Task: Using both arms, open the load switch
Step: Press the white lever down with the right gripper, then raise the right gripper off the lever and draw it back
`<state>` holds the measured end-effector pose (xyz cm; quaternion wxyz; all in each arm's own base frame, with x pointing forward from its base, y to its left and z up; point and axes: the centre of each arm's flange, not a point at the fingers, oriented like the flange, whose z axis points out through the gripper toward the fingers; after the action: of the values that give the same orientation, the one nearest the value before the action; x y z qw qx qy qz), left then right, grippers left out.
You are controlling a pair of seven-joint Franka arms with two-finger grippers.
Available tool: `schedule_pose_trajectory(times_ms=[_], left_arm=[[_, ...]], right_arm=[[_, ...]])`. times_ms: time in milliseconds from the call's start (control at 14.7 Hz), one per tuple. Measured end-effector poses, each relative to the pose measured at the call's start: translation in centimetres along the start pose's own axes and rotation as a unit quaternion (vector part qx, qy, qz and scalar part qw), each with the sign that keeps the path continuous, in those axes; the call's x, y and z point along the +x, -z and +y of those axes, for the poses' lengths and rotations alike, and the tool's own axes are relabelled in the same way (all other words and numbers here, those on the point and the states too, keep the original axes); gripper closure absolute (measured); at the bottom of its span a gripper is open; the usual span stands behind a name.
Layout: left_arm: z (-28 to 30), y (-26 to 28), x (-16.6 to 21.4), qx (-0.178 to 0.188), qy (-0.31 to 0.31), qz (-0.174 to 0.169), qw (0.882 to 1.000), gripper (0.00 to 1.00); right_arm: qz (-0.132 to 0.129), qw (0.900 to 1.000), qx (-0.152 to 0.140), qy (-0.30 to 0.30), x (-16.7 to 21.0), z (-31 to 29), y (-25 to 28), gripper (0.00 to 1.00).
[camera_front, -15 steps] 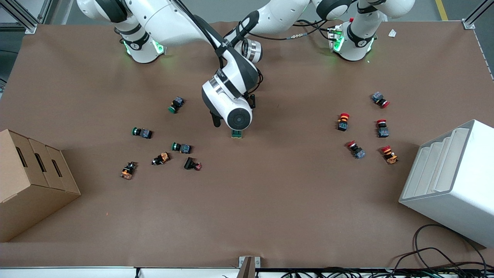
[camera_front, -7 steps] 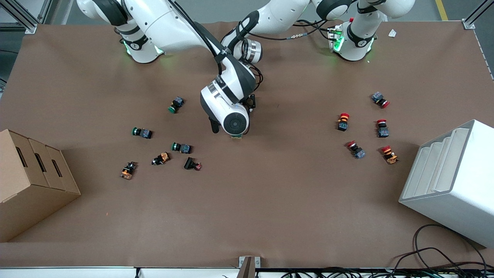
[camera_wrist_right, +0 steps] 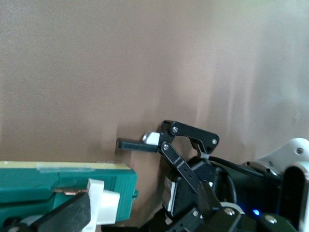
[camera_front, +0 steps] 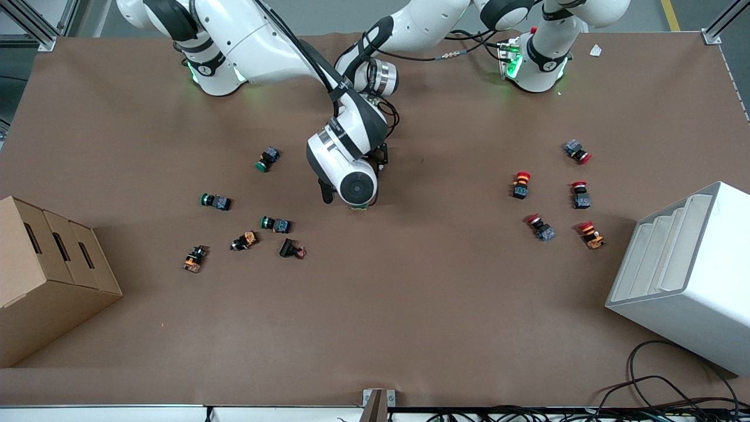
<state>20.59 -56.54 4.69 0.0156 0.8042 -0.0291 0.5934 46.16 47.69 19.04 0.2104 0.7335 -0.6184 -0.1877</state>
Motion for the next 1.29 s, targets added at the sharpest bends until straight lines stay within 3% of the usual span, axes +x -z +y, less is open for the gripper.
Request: schedule_pose_trajectory(times_ms=[408,679,815,1087,1291], left_arm=[[0.0,0.0,0.0,0.000,0.000,-0.001,1.000,0.00],[0.0,0.0,0.0,0.000,-0.003,-0.001,1.000,0.00],[0.1,0.0,0.1,0.001,-0.005,-0.001,1.000,0.00],[0.4,0.3,0.2,0.011,-0.002,-0.010,1.000,0.00],[1.6,2.0,0.9,0.029,0.001,-0.040,0.999,0.00]], right_arm=[[0.008,0.999,-0.009,0.033,1.4,-0.3,1.0,0.00],[-0.010,0.996,-0.026,0.090,7.6,-1.5,8.5,0.00],[-0.001,0.991,-0.021,0.133,12.3,-2.2,12.1,0.00],[0.052,0.965,0.041,0.254,20.8,-4.4,16.8,0.00],[0.058,0.937,0.084,0.333,27.6,-5.4,19.8,0.00]])
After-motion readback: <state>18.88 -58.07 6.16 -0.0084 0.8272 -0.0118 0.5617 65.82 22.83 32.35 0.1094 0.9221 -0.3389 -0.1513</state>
